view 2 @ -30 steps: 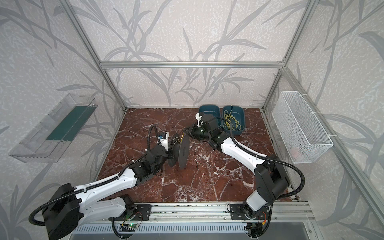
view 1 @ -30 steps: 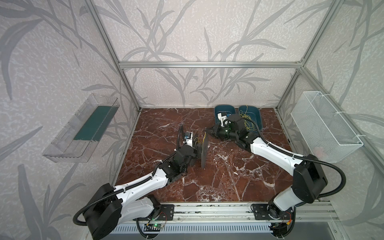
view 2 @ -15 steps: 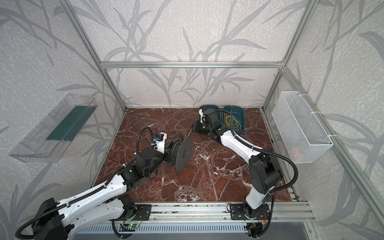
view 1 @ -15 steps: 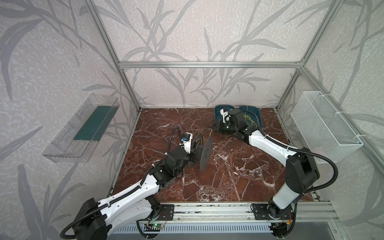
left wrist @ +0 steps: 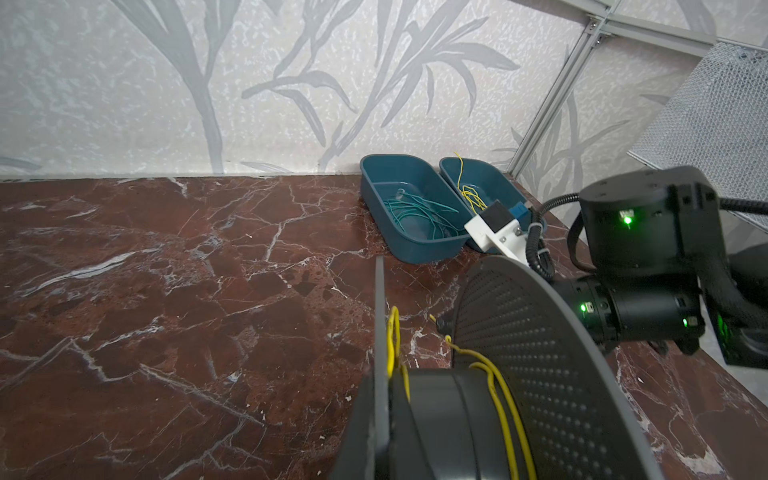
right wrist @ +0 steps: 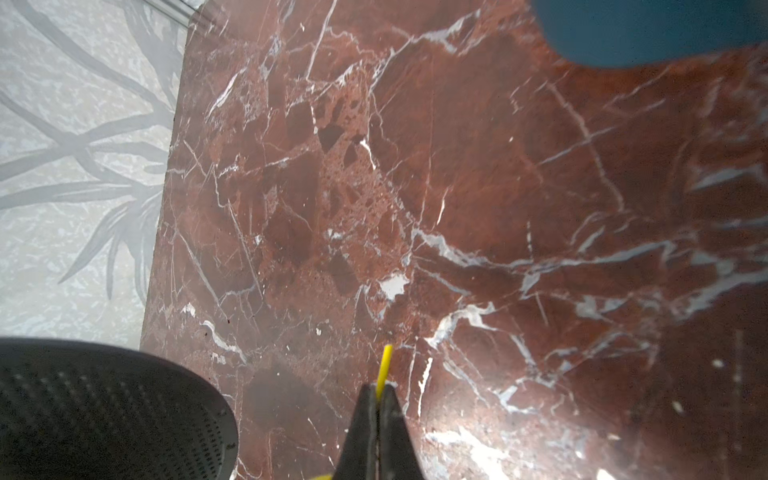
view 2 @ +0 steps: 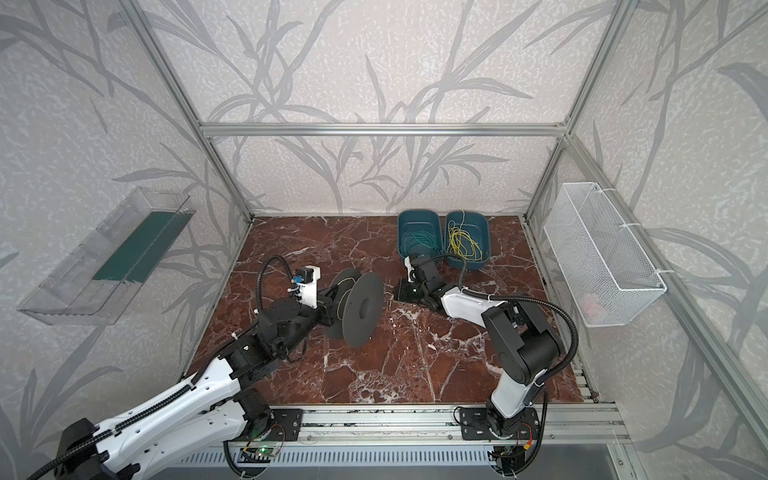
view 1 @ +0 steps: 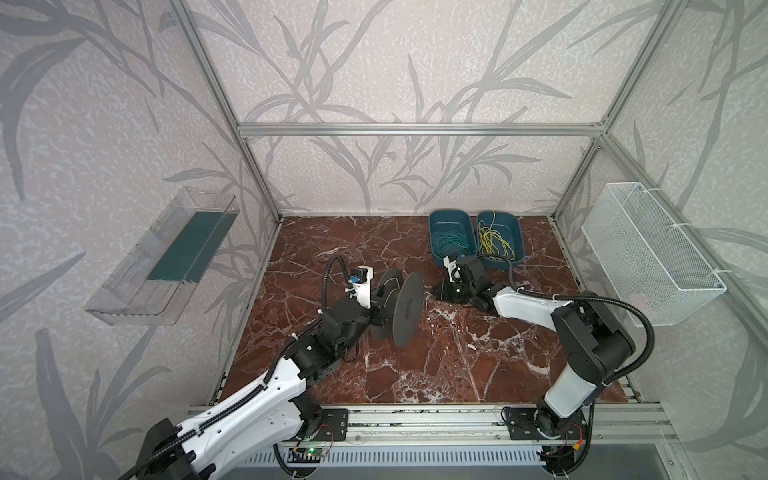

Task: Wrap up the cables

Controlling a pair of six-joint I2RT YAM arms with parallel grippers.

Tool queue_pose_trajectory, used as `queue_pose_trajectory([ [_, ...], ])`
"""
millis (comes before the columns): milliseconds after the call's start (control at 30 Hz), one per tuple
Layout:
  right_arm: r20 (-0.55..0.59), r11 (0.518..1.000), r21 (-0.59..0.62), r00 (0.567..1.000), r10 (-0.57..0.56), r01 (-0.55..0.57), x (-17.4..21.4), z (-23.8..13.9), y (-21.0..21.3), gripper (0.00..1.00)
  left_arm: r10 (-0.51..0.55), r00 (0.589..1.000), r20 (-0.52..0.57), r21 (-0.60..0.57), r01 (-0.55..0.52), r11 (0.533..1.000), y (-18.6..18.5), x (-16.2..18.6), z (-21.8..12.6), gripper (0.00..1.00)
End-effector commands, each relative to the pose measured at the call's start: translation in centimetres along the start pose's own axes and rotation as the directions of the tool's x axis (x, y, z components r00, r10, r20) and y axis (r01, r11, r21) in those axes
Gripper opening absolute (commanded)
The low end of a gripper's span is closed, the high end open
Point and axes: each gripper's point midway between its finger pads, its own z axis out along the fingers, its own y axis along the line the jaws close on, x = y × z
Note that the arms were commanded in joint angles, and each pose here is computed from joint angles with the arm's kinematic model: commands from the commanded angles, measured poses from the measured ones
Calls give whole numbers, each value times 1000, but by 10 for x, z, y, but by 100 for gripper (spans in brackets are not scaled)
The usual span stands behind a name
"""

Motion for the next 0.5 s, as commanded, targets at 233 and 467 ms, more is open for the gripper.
queue_pose_trajectory([
  [233, -40, 996, 92, 999, -11, 14, 66, 18, -16, 0, -200, 922, 332, -133, 256, 958, 29, -73, -1, 0],
  [467, -24, 996, 31, 996, 82, -81, 94, 19, -2, 0, -251, 880, 404, -198, 352, 915, 45, -75, 4, 0],
])
